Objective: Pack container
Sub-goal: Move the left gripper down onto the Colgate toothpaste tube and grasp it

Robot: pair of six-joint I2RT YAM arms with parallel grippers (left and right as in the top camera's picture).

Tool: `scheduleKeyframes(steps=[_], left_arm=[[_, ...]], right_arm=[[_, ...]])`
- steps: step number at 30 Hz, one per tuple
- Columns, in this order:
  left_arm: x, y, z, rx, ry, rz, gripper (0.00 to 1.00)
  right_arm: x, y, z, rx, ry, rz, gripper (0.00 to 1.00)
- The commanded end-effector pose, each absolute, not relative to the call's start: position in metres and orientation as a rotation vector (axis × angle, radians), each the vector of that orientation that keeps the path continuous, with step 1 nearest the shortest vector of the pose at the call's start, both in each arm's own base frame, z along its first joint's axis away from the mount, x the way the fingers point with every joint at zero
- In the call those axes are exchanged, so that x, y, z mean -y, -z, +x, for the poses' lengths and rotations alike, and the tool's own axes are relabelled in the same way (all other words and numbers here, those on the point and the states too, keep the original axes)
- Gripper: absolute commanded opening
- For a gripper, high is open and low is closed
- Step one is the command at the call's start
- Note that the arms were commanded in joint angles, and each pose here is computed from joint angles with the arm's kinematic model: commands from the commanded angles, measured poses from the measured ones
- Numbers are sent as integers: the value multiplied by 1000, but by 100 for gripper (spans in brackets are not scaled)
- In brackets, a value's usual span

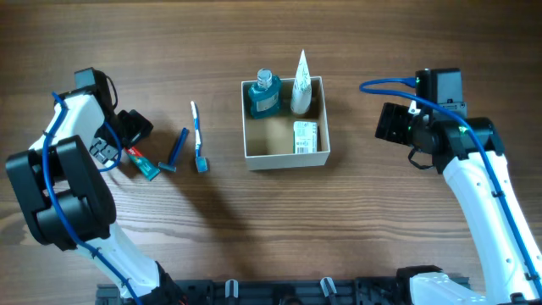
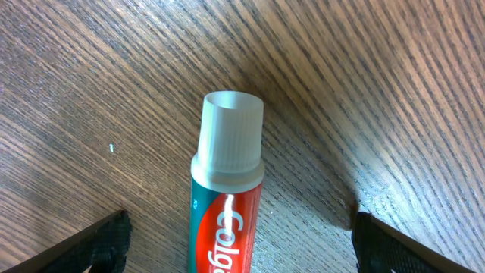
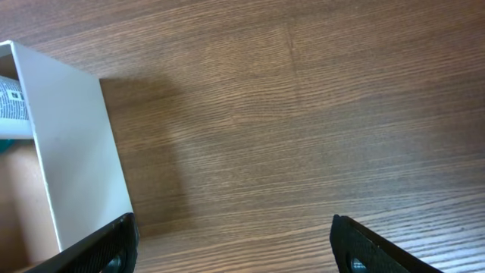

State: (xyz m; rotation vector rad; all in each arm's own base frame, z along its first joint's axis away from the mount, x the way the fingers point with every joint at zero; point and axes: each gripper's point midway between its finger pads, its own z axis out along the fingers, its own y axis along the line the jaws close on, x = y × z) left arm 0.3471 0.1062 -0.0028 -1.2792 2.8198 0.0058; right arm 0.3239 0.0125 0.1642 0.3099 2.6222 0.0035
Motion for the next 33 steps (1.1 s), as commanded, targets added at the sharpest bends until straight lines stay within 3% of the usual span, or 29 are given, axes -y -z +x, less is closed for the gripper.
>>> scheduleKeyframes(steps=[1,5,16,33], left_arm=[[-106,16,338,-2864,-55,-1268,95],[-103,35,325,-2909,-77,-1287,100],[-102,39,321,-2929,-82,-1294,96],[-101,39,316,-2947,-87,-1301,26]], right_arm=[[-13,-161,324,-2638,-6,296,82],[-13,-160,322,-2650,-3,296,82],[-13,-160,321,-2651,-2,296,82],[-13,-160,321,-2653,-2,296,82]])
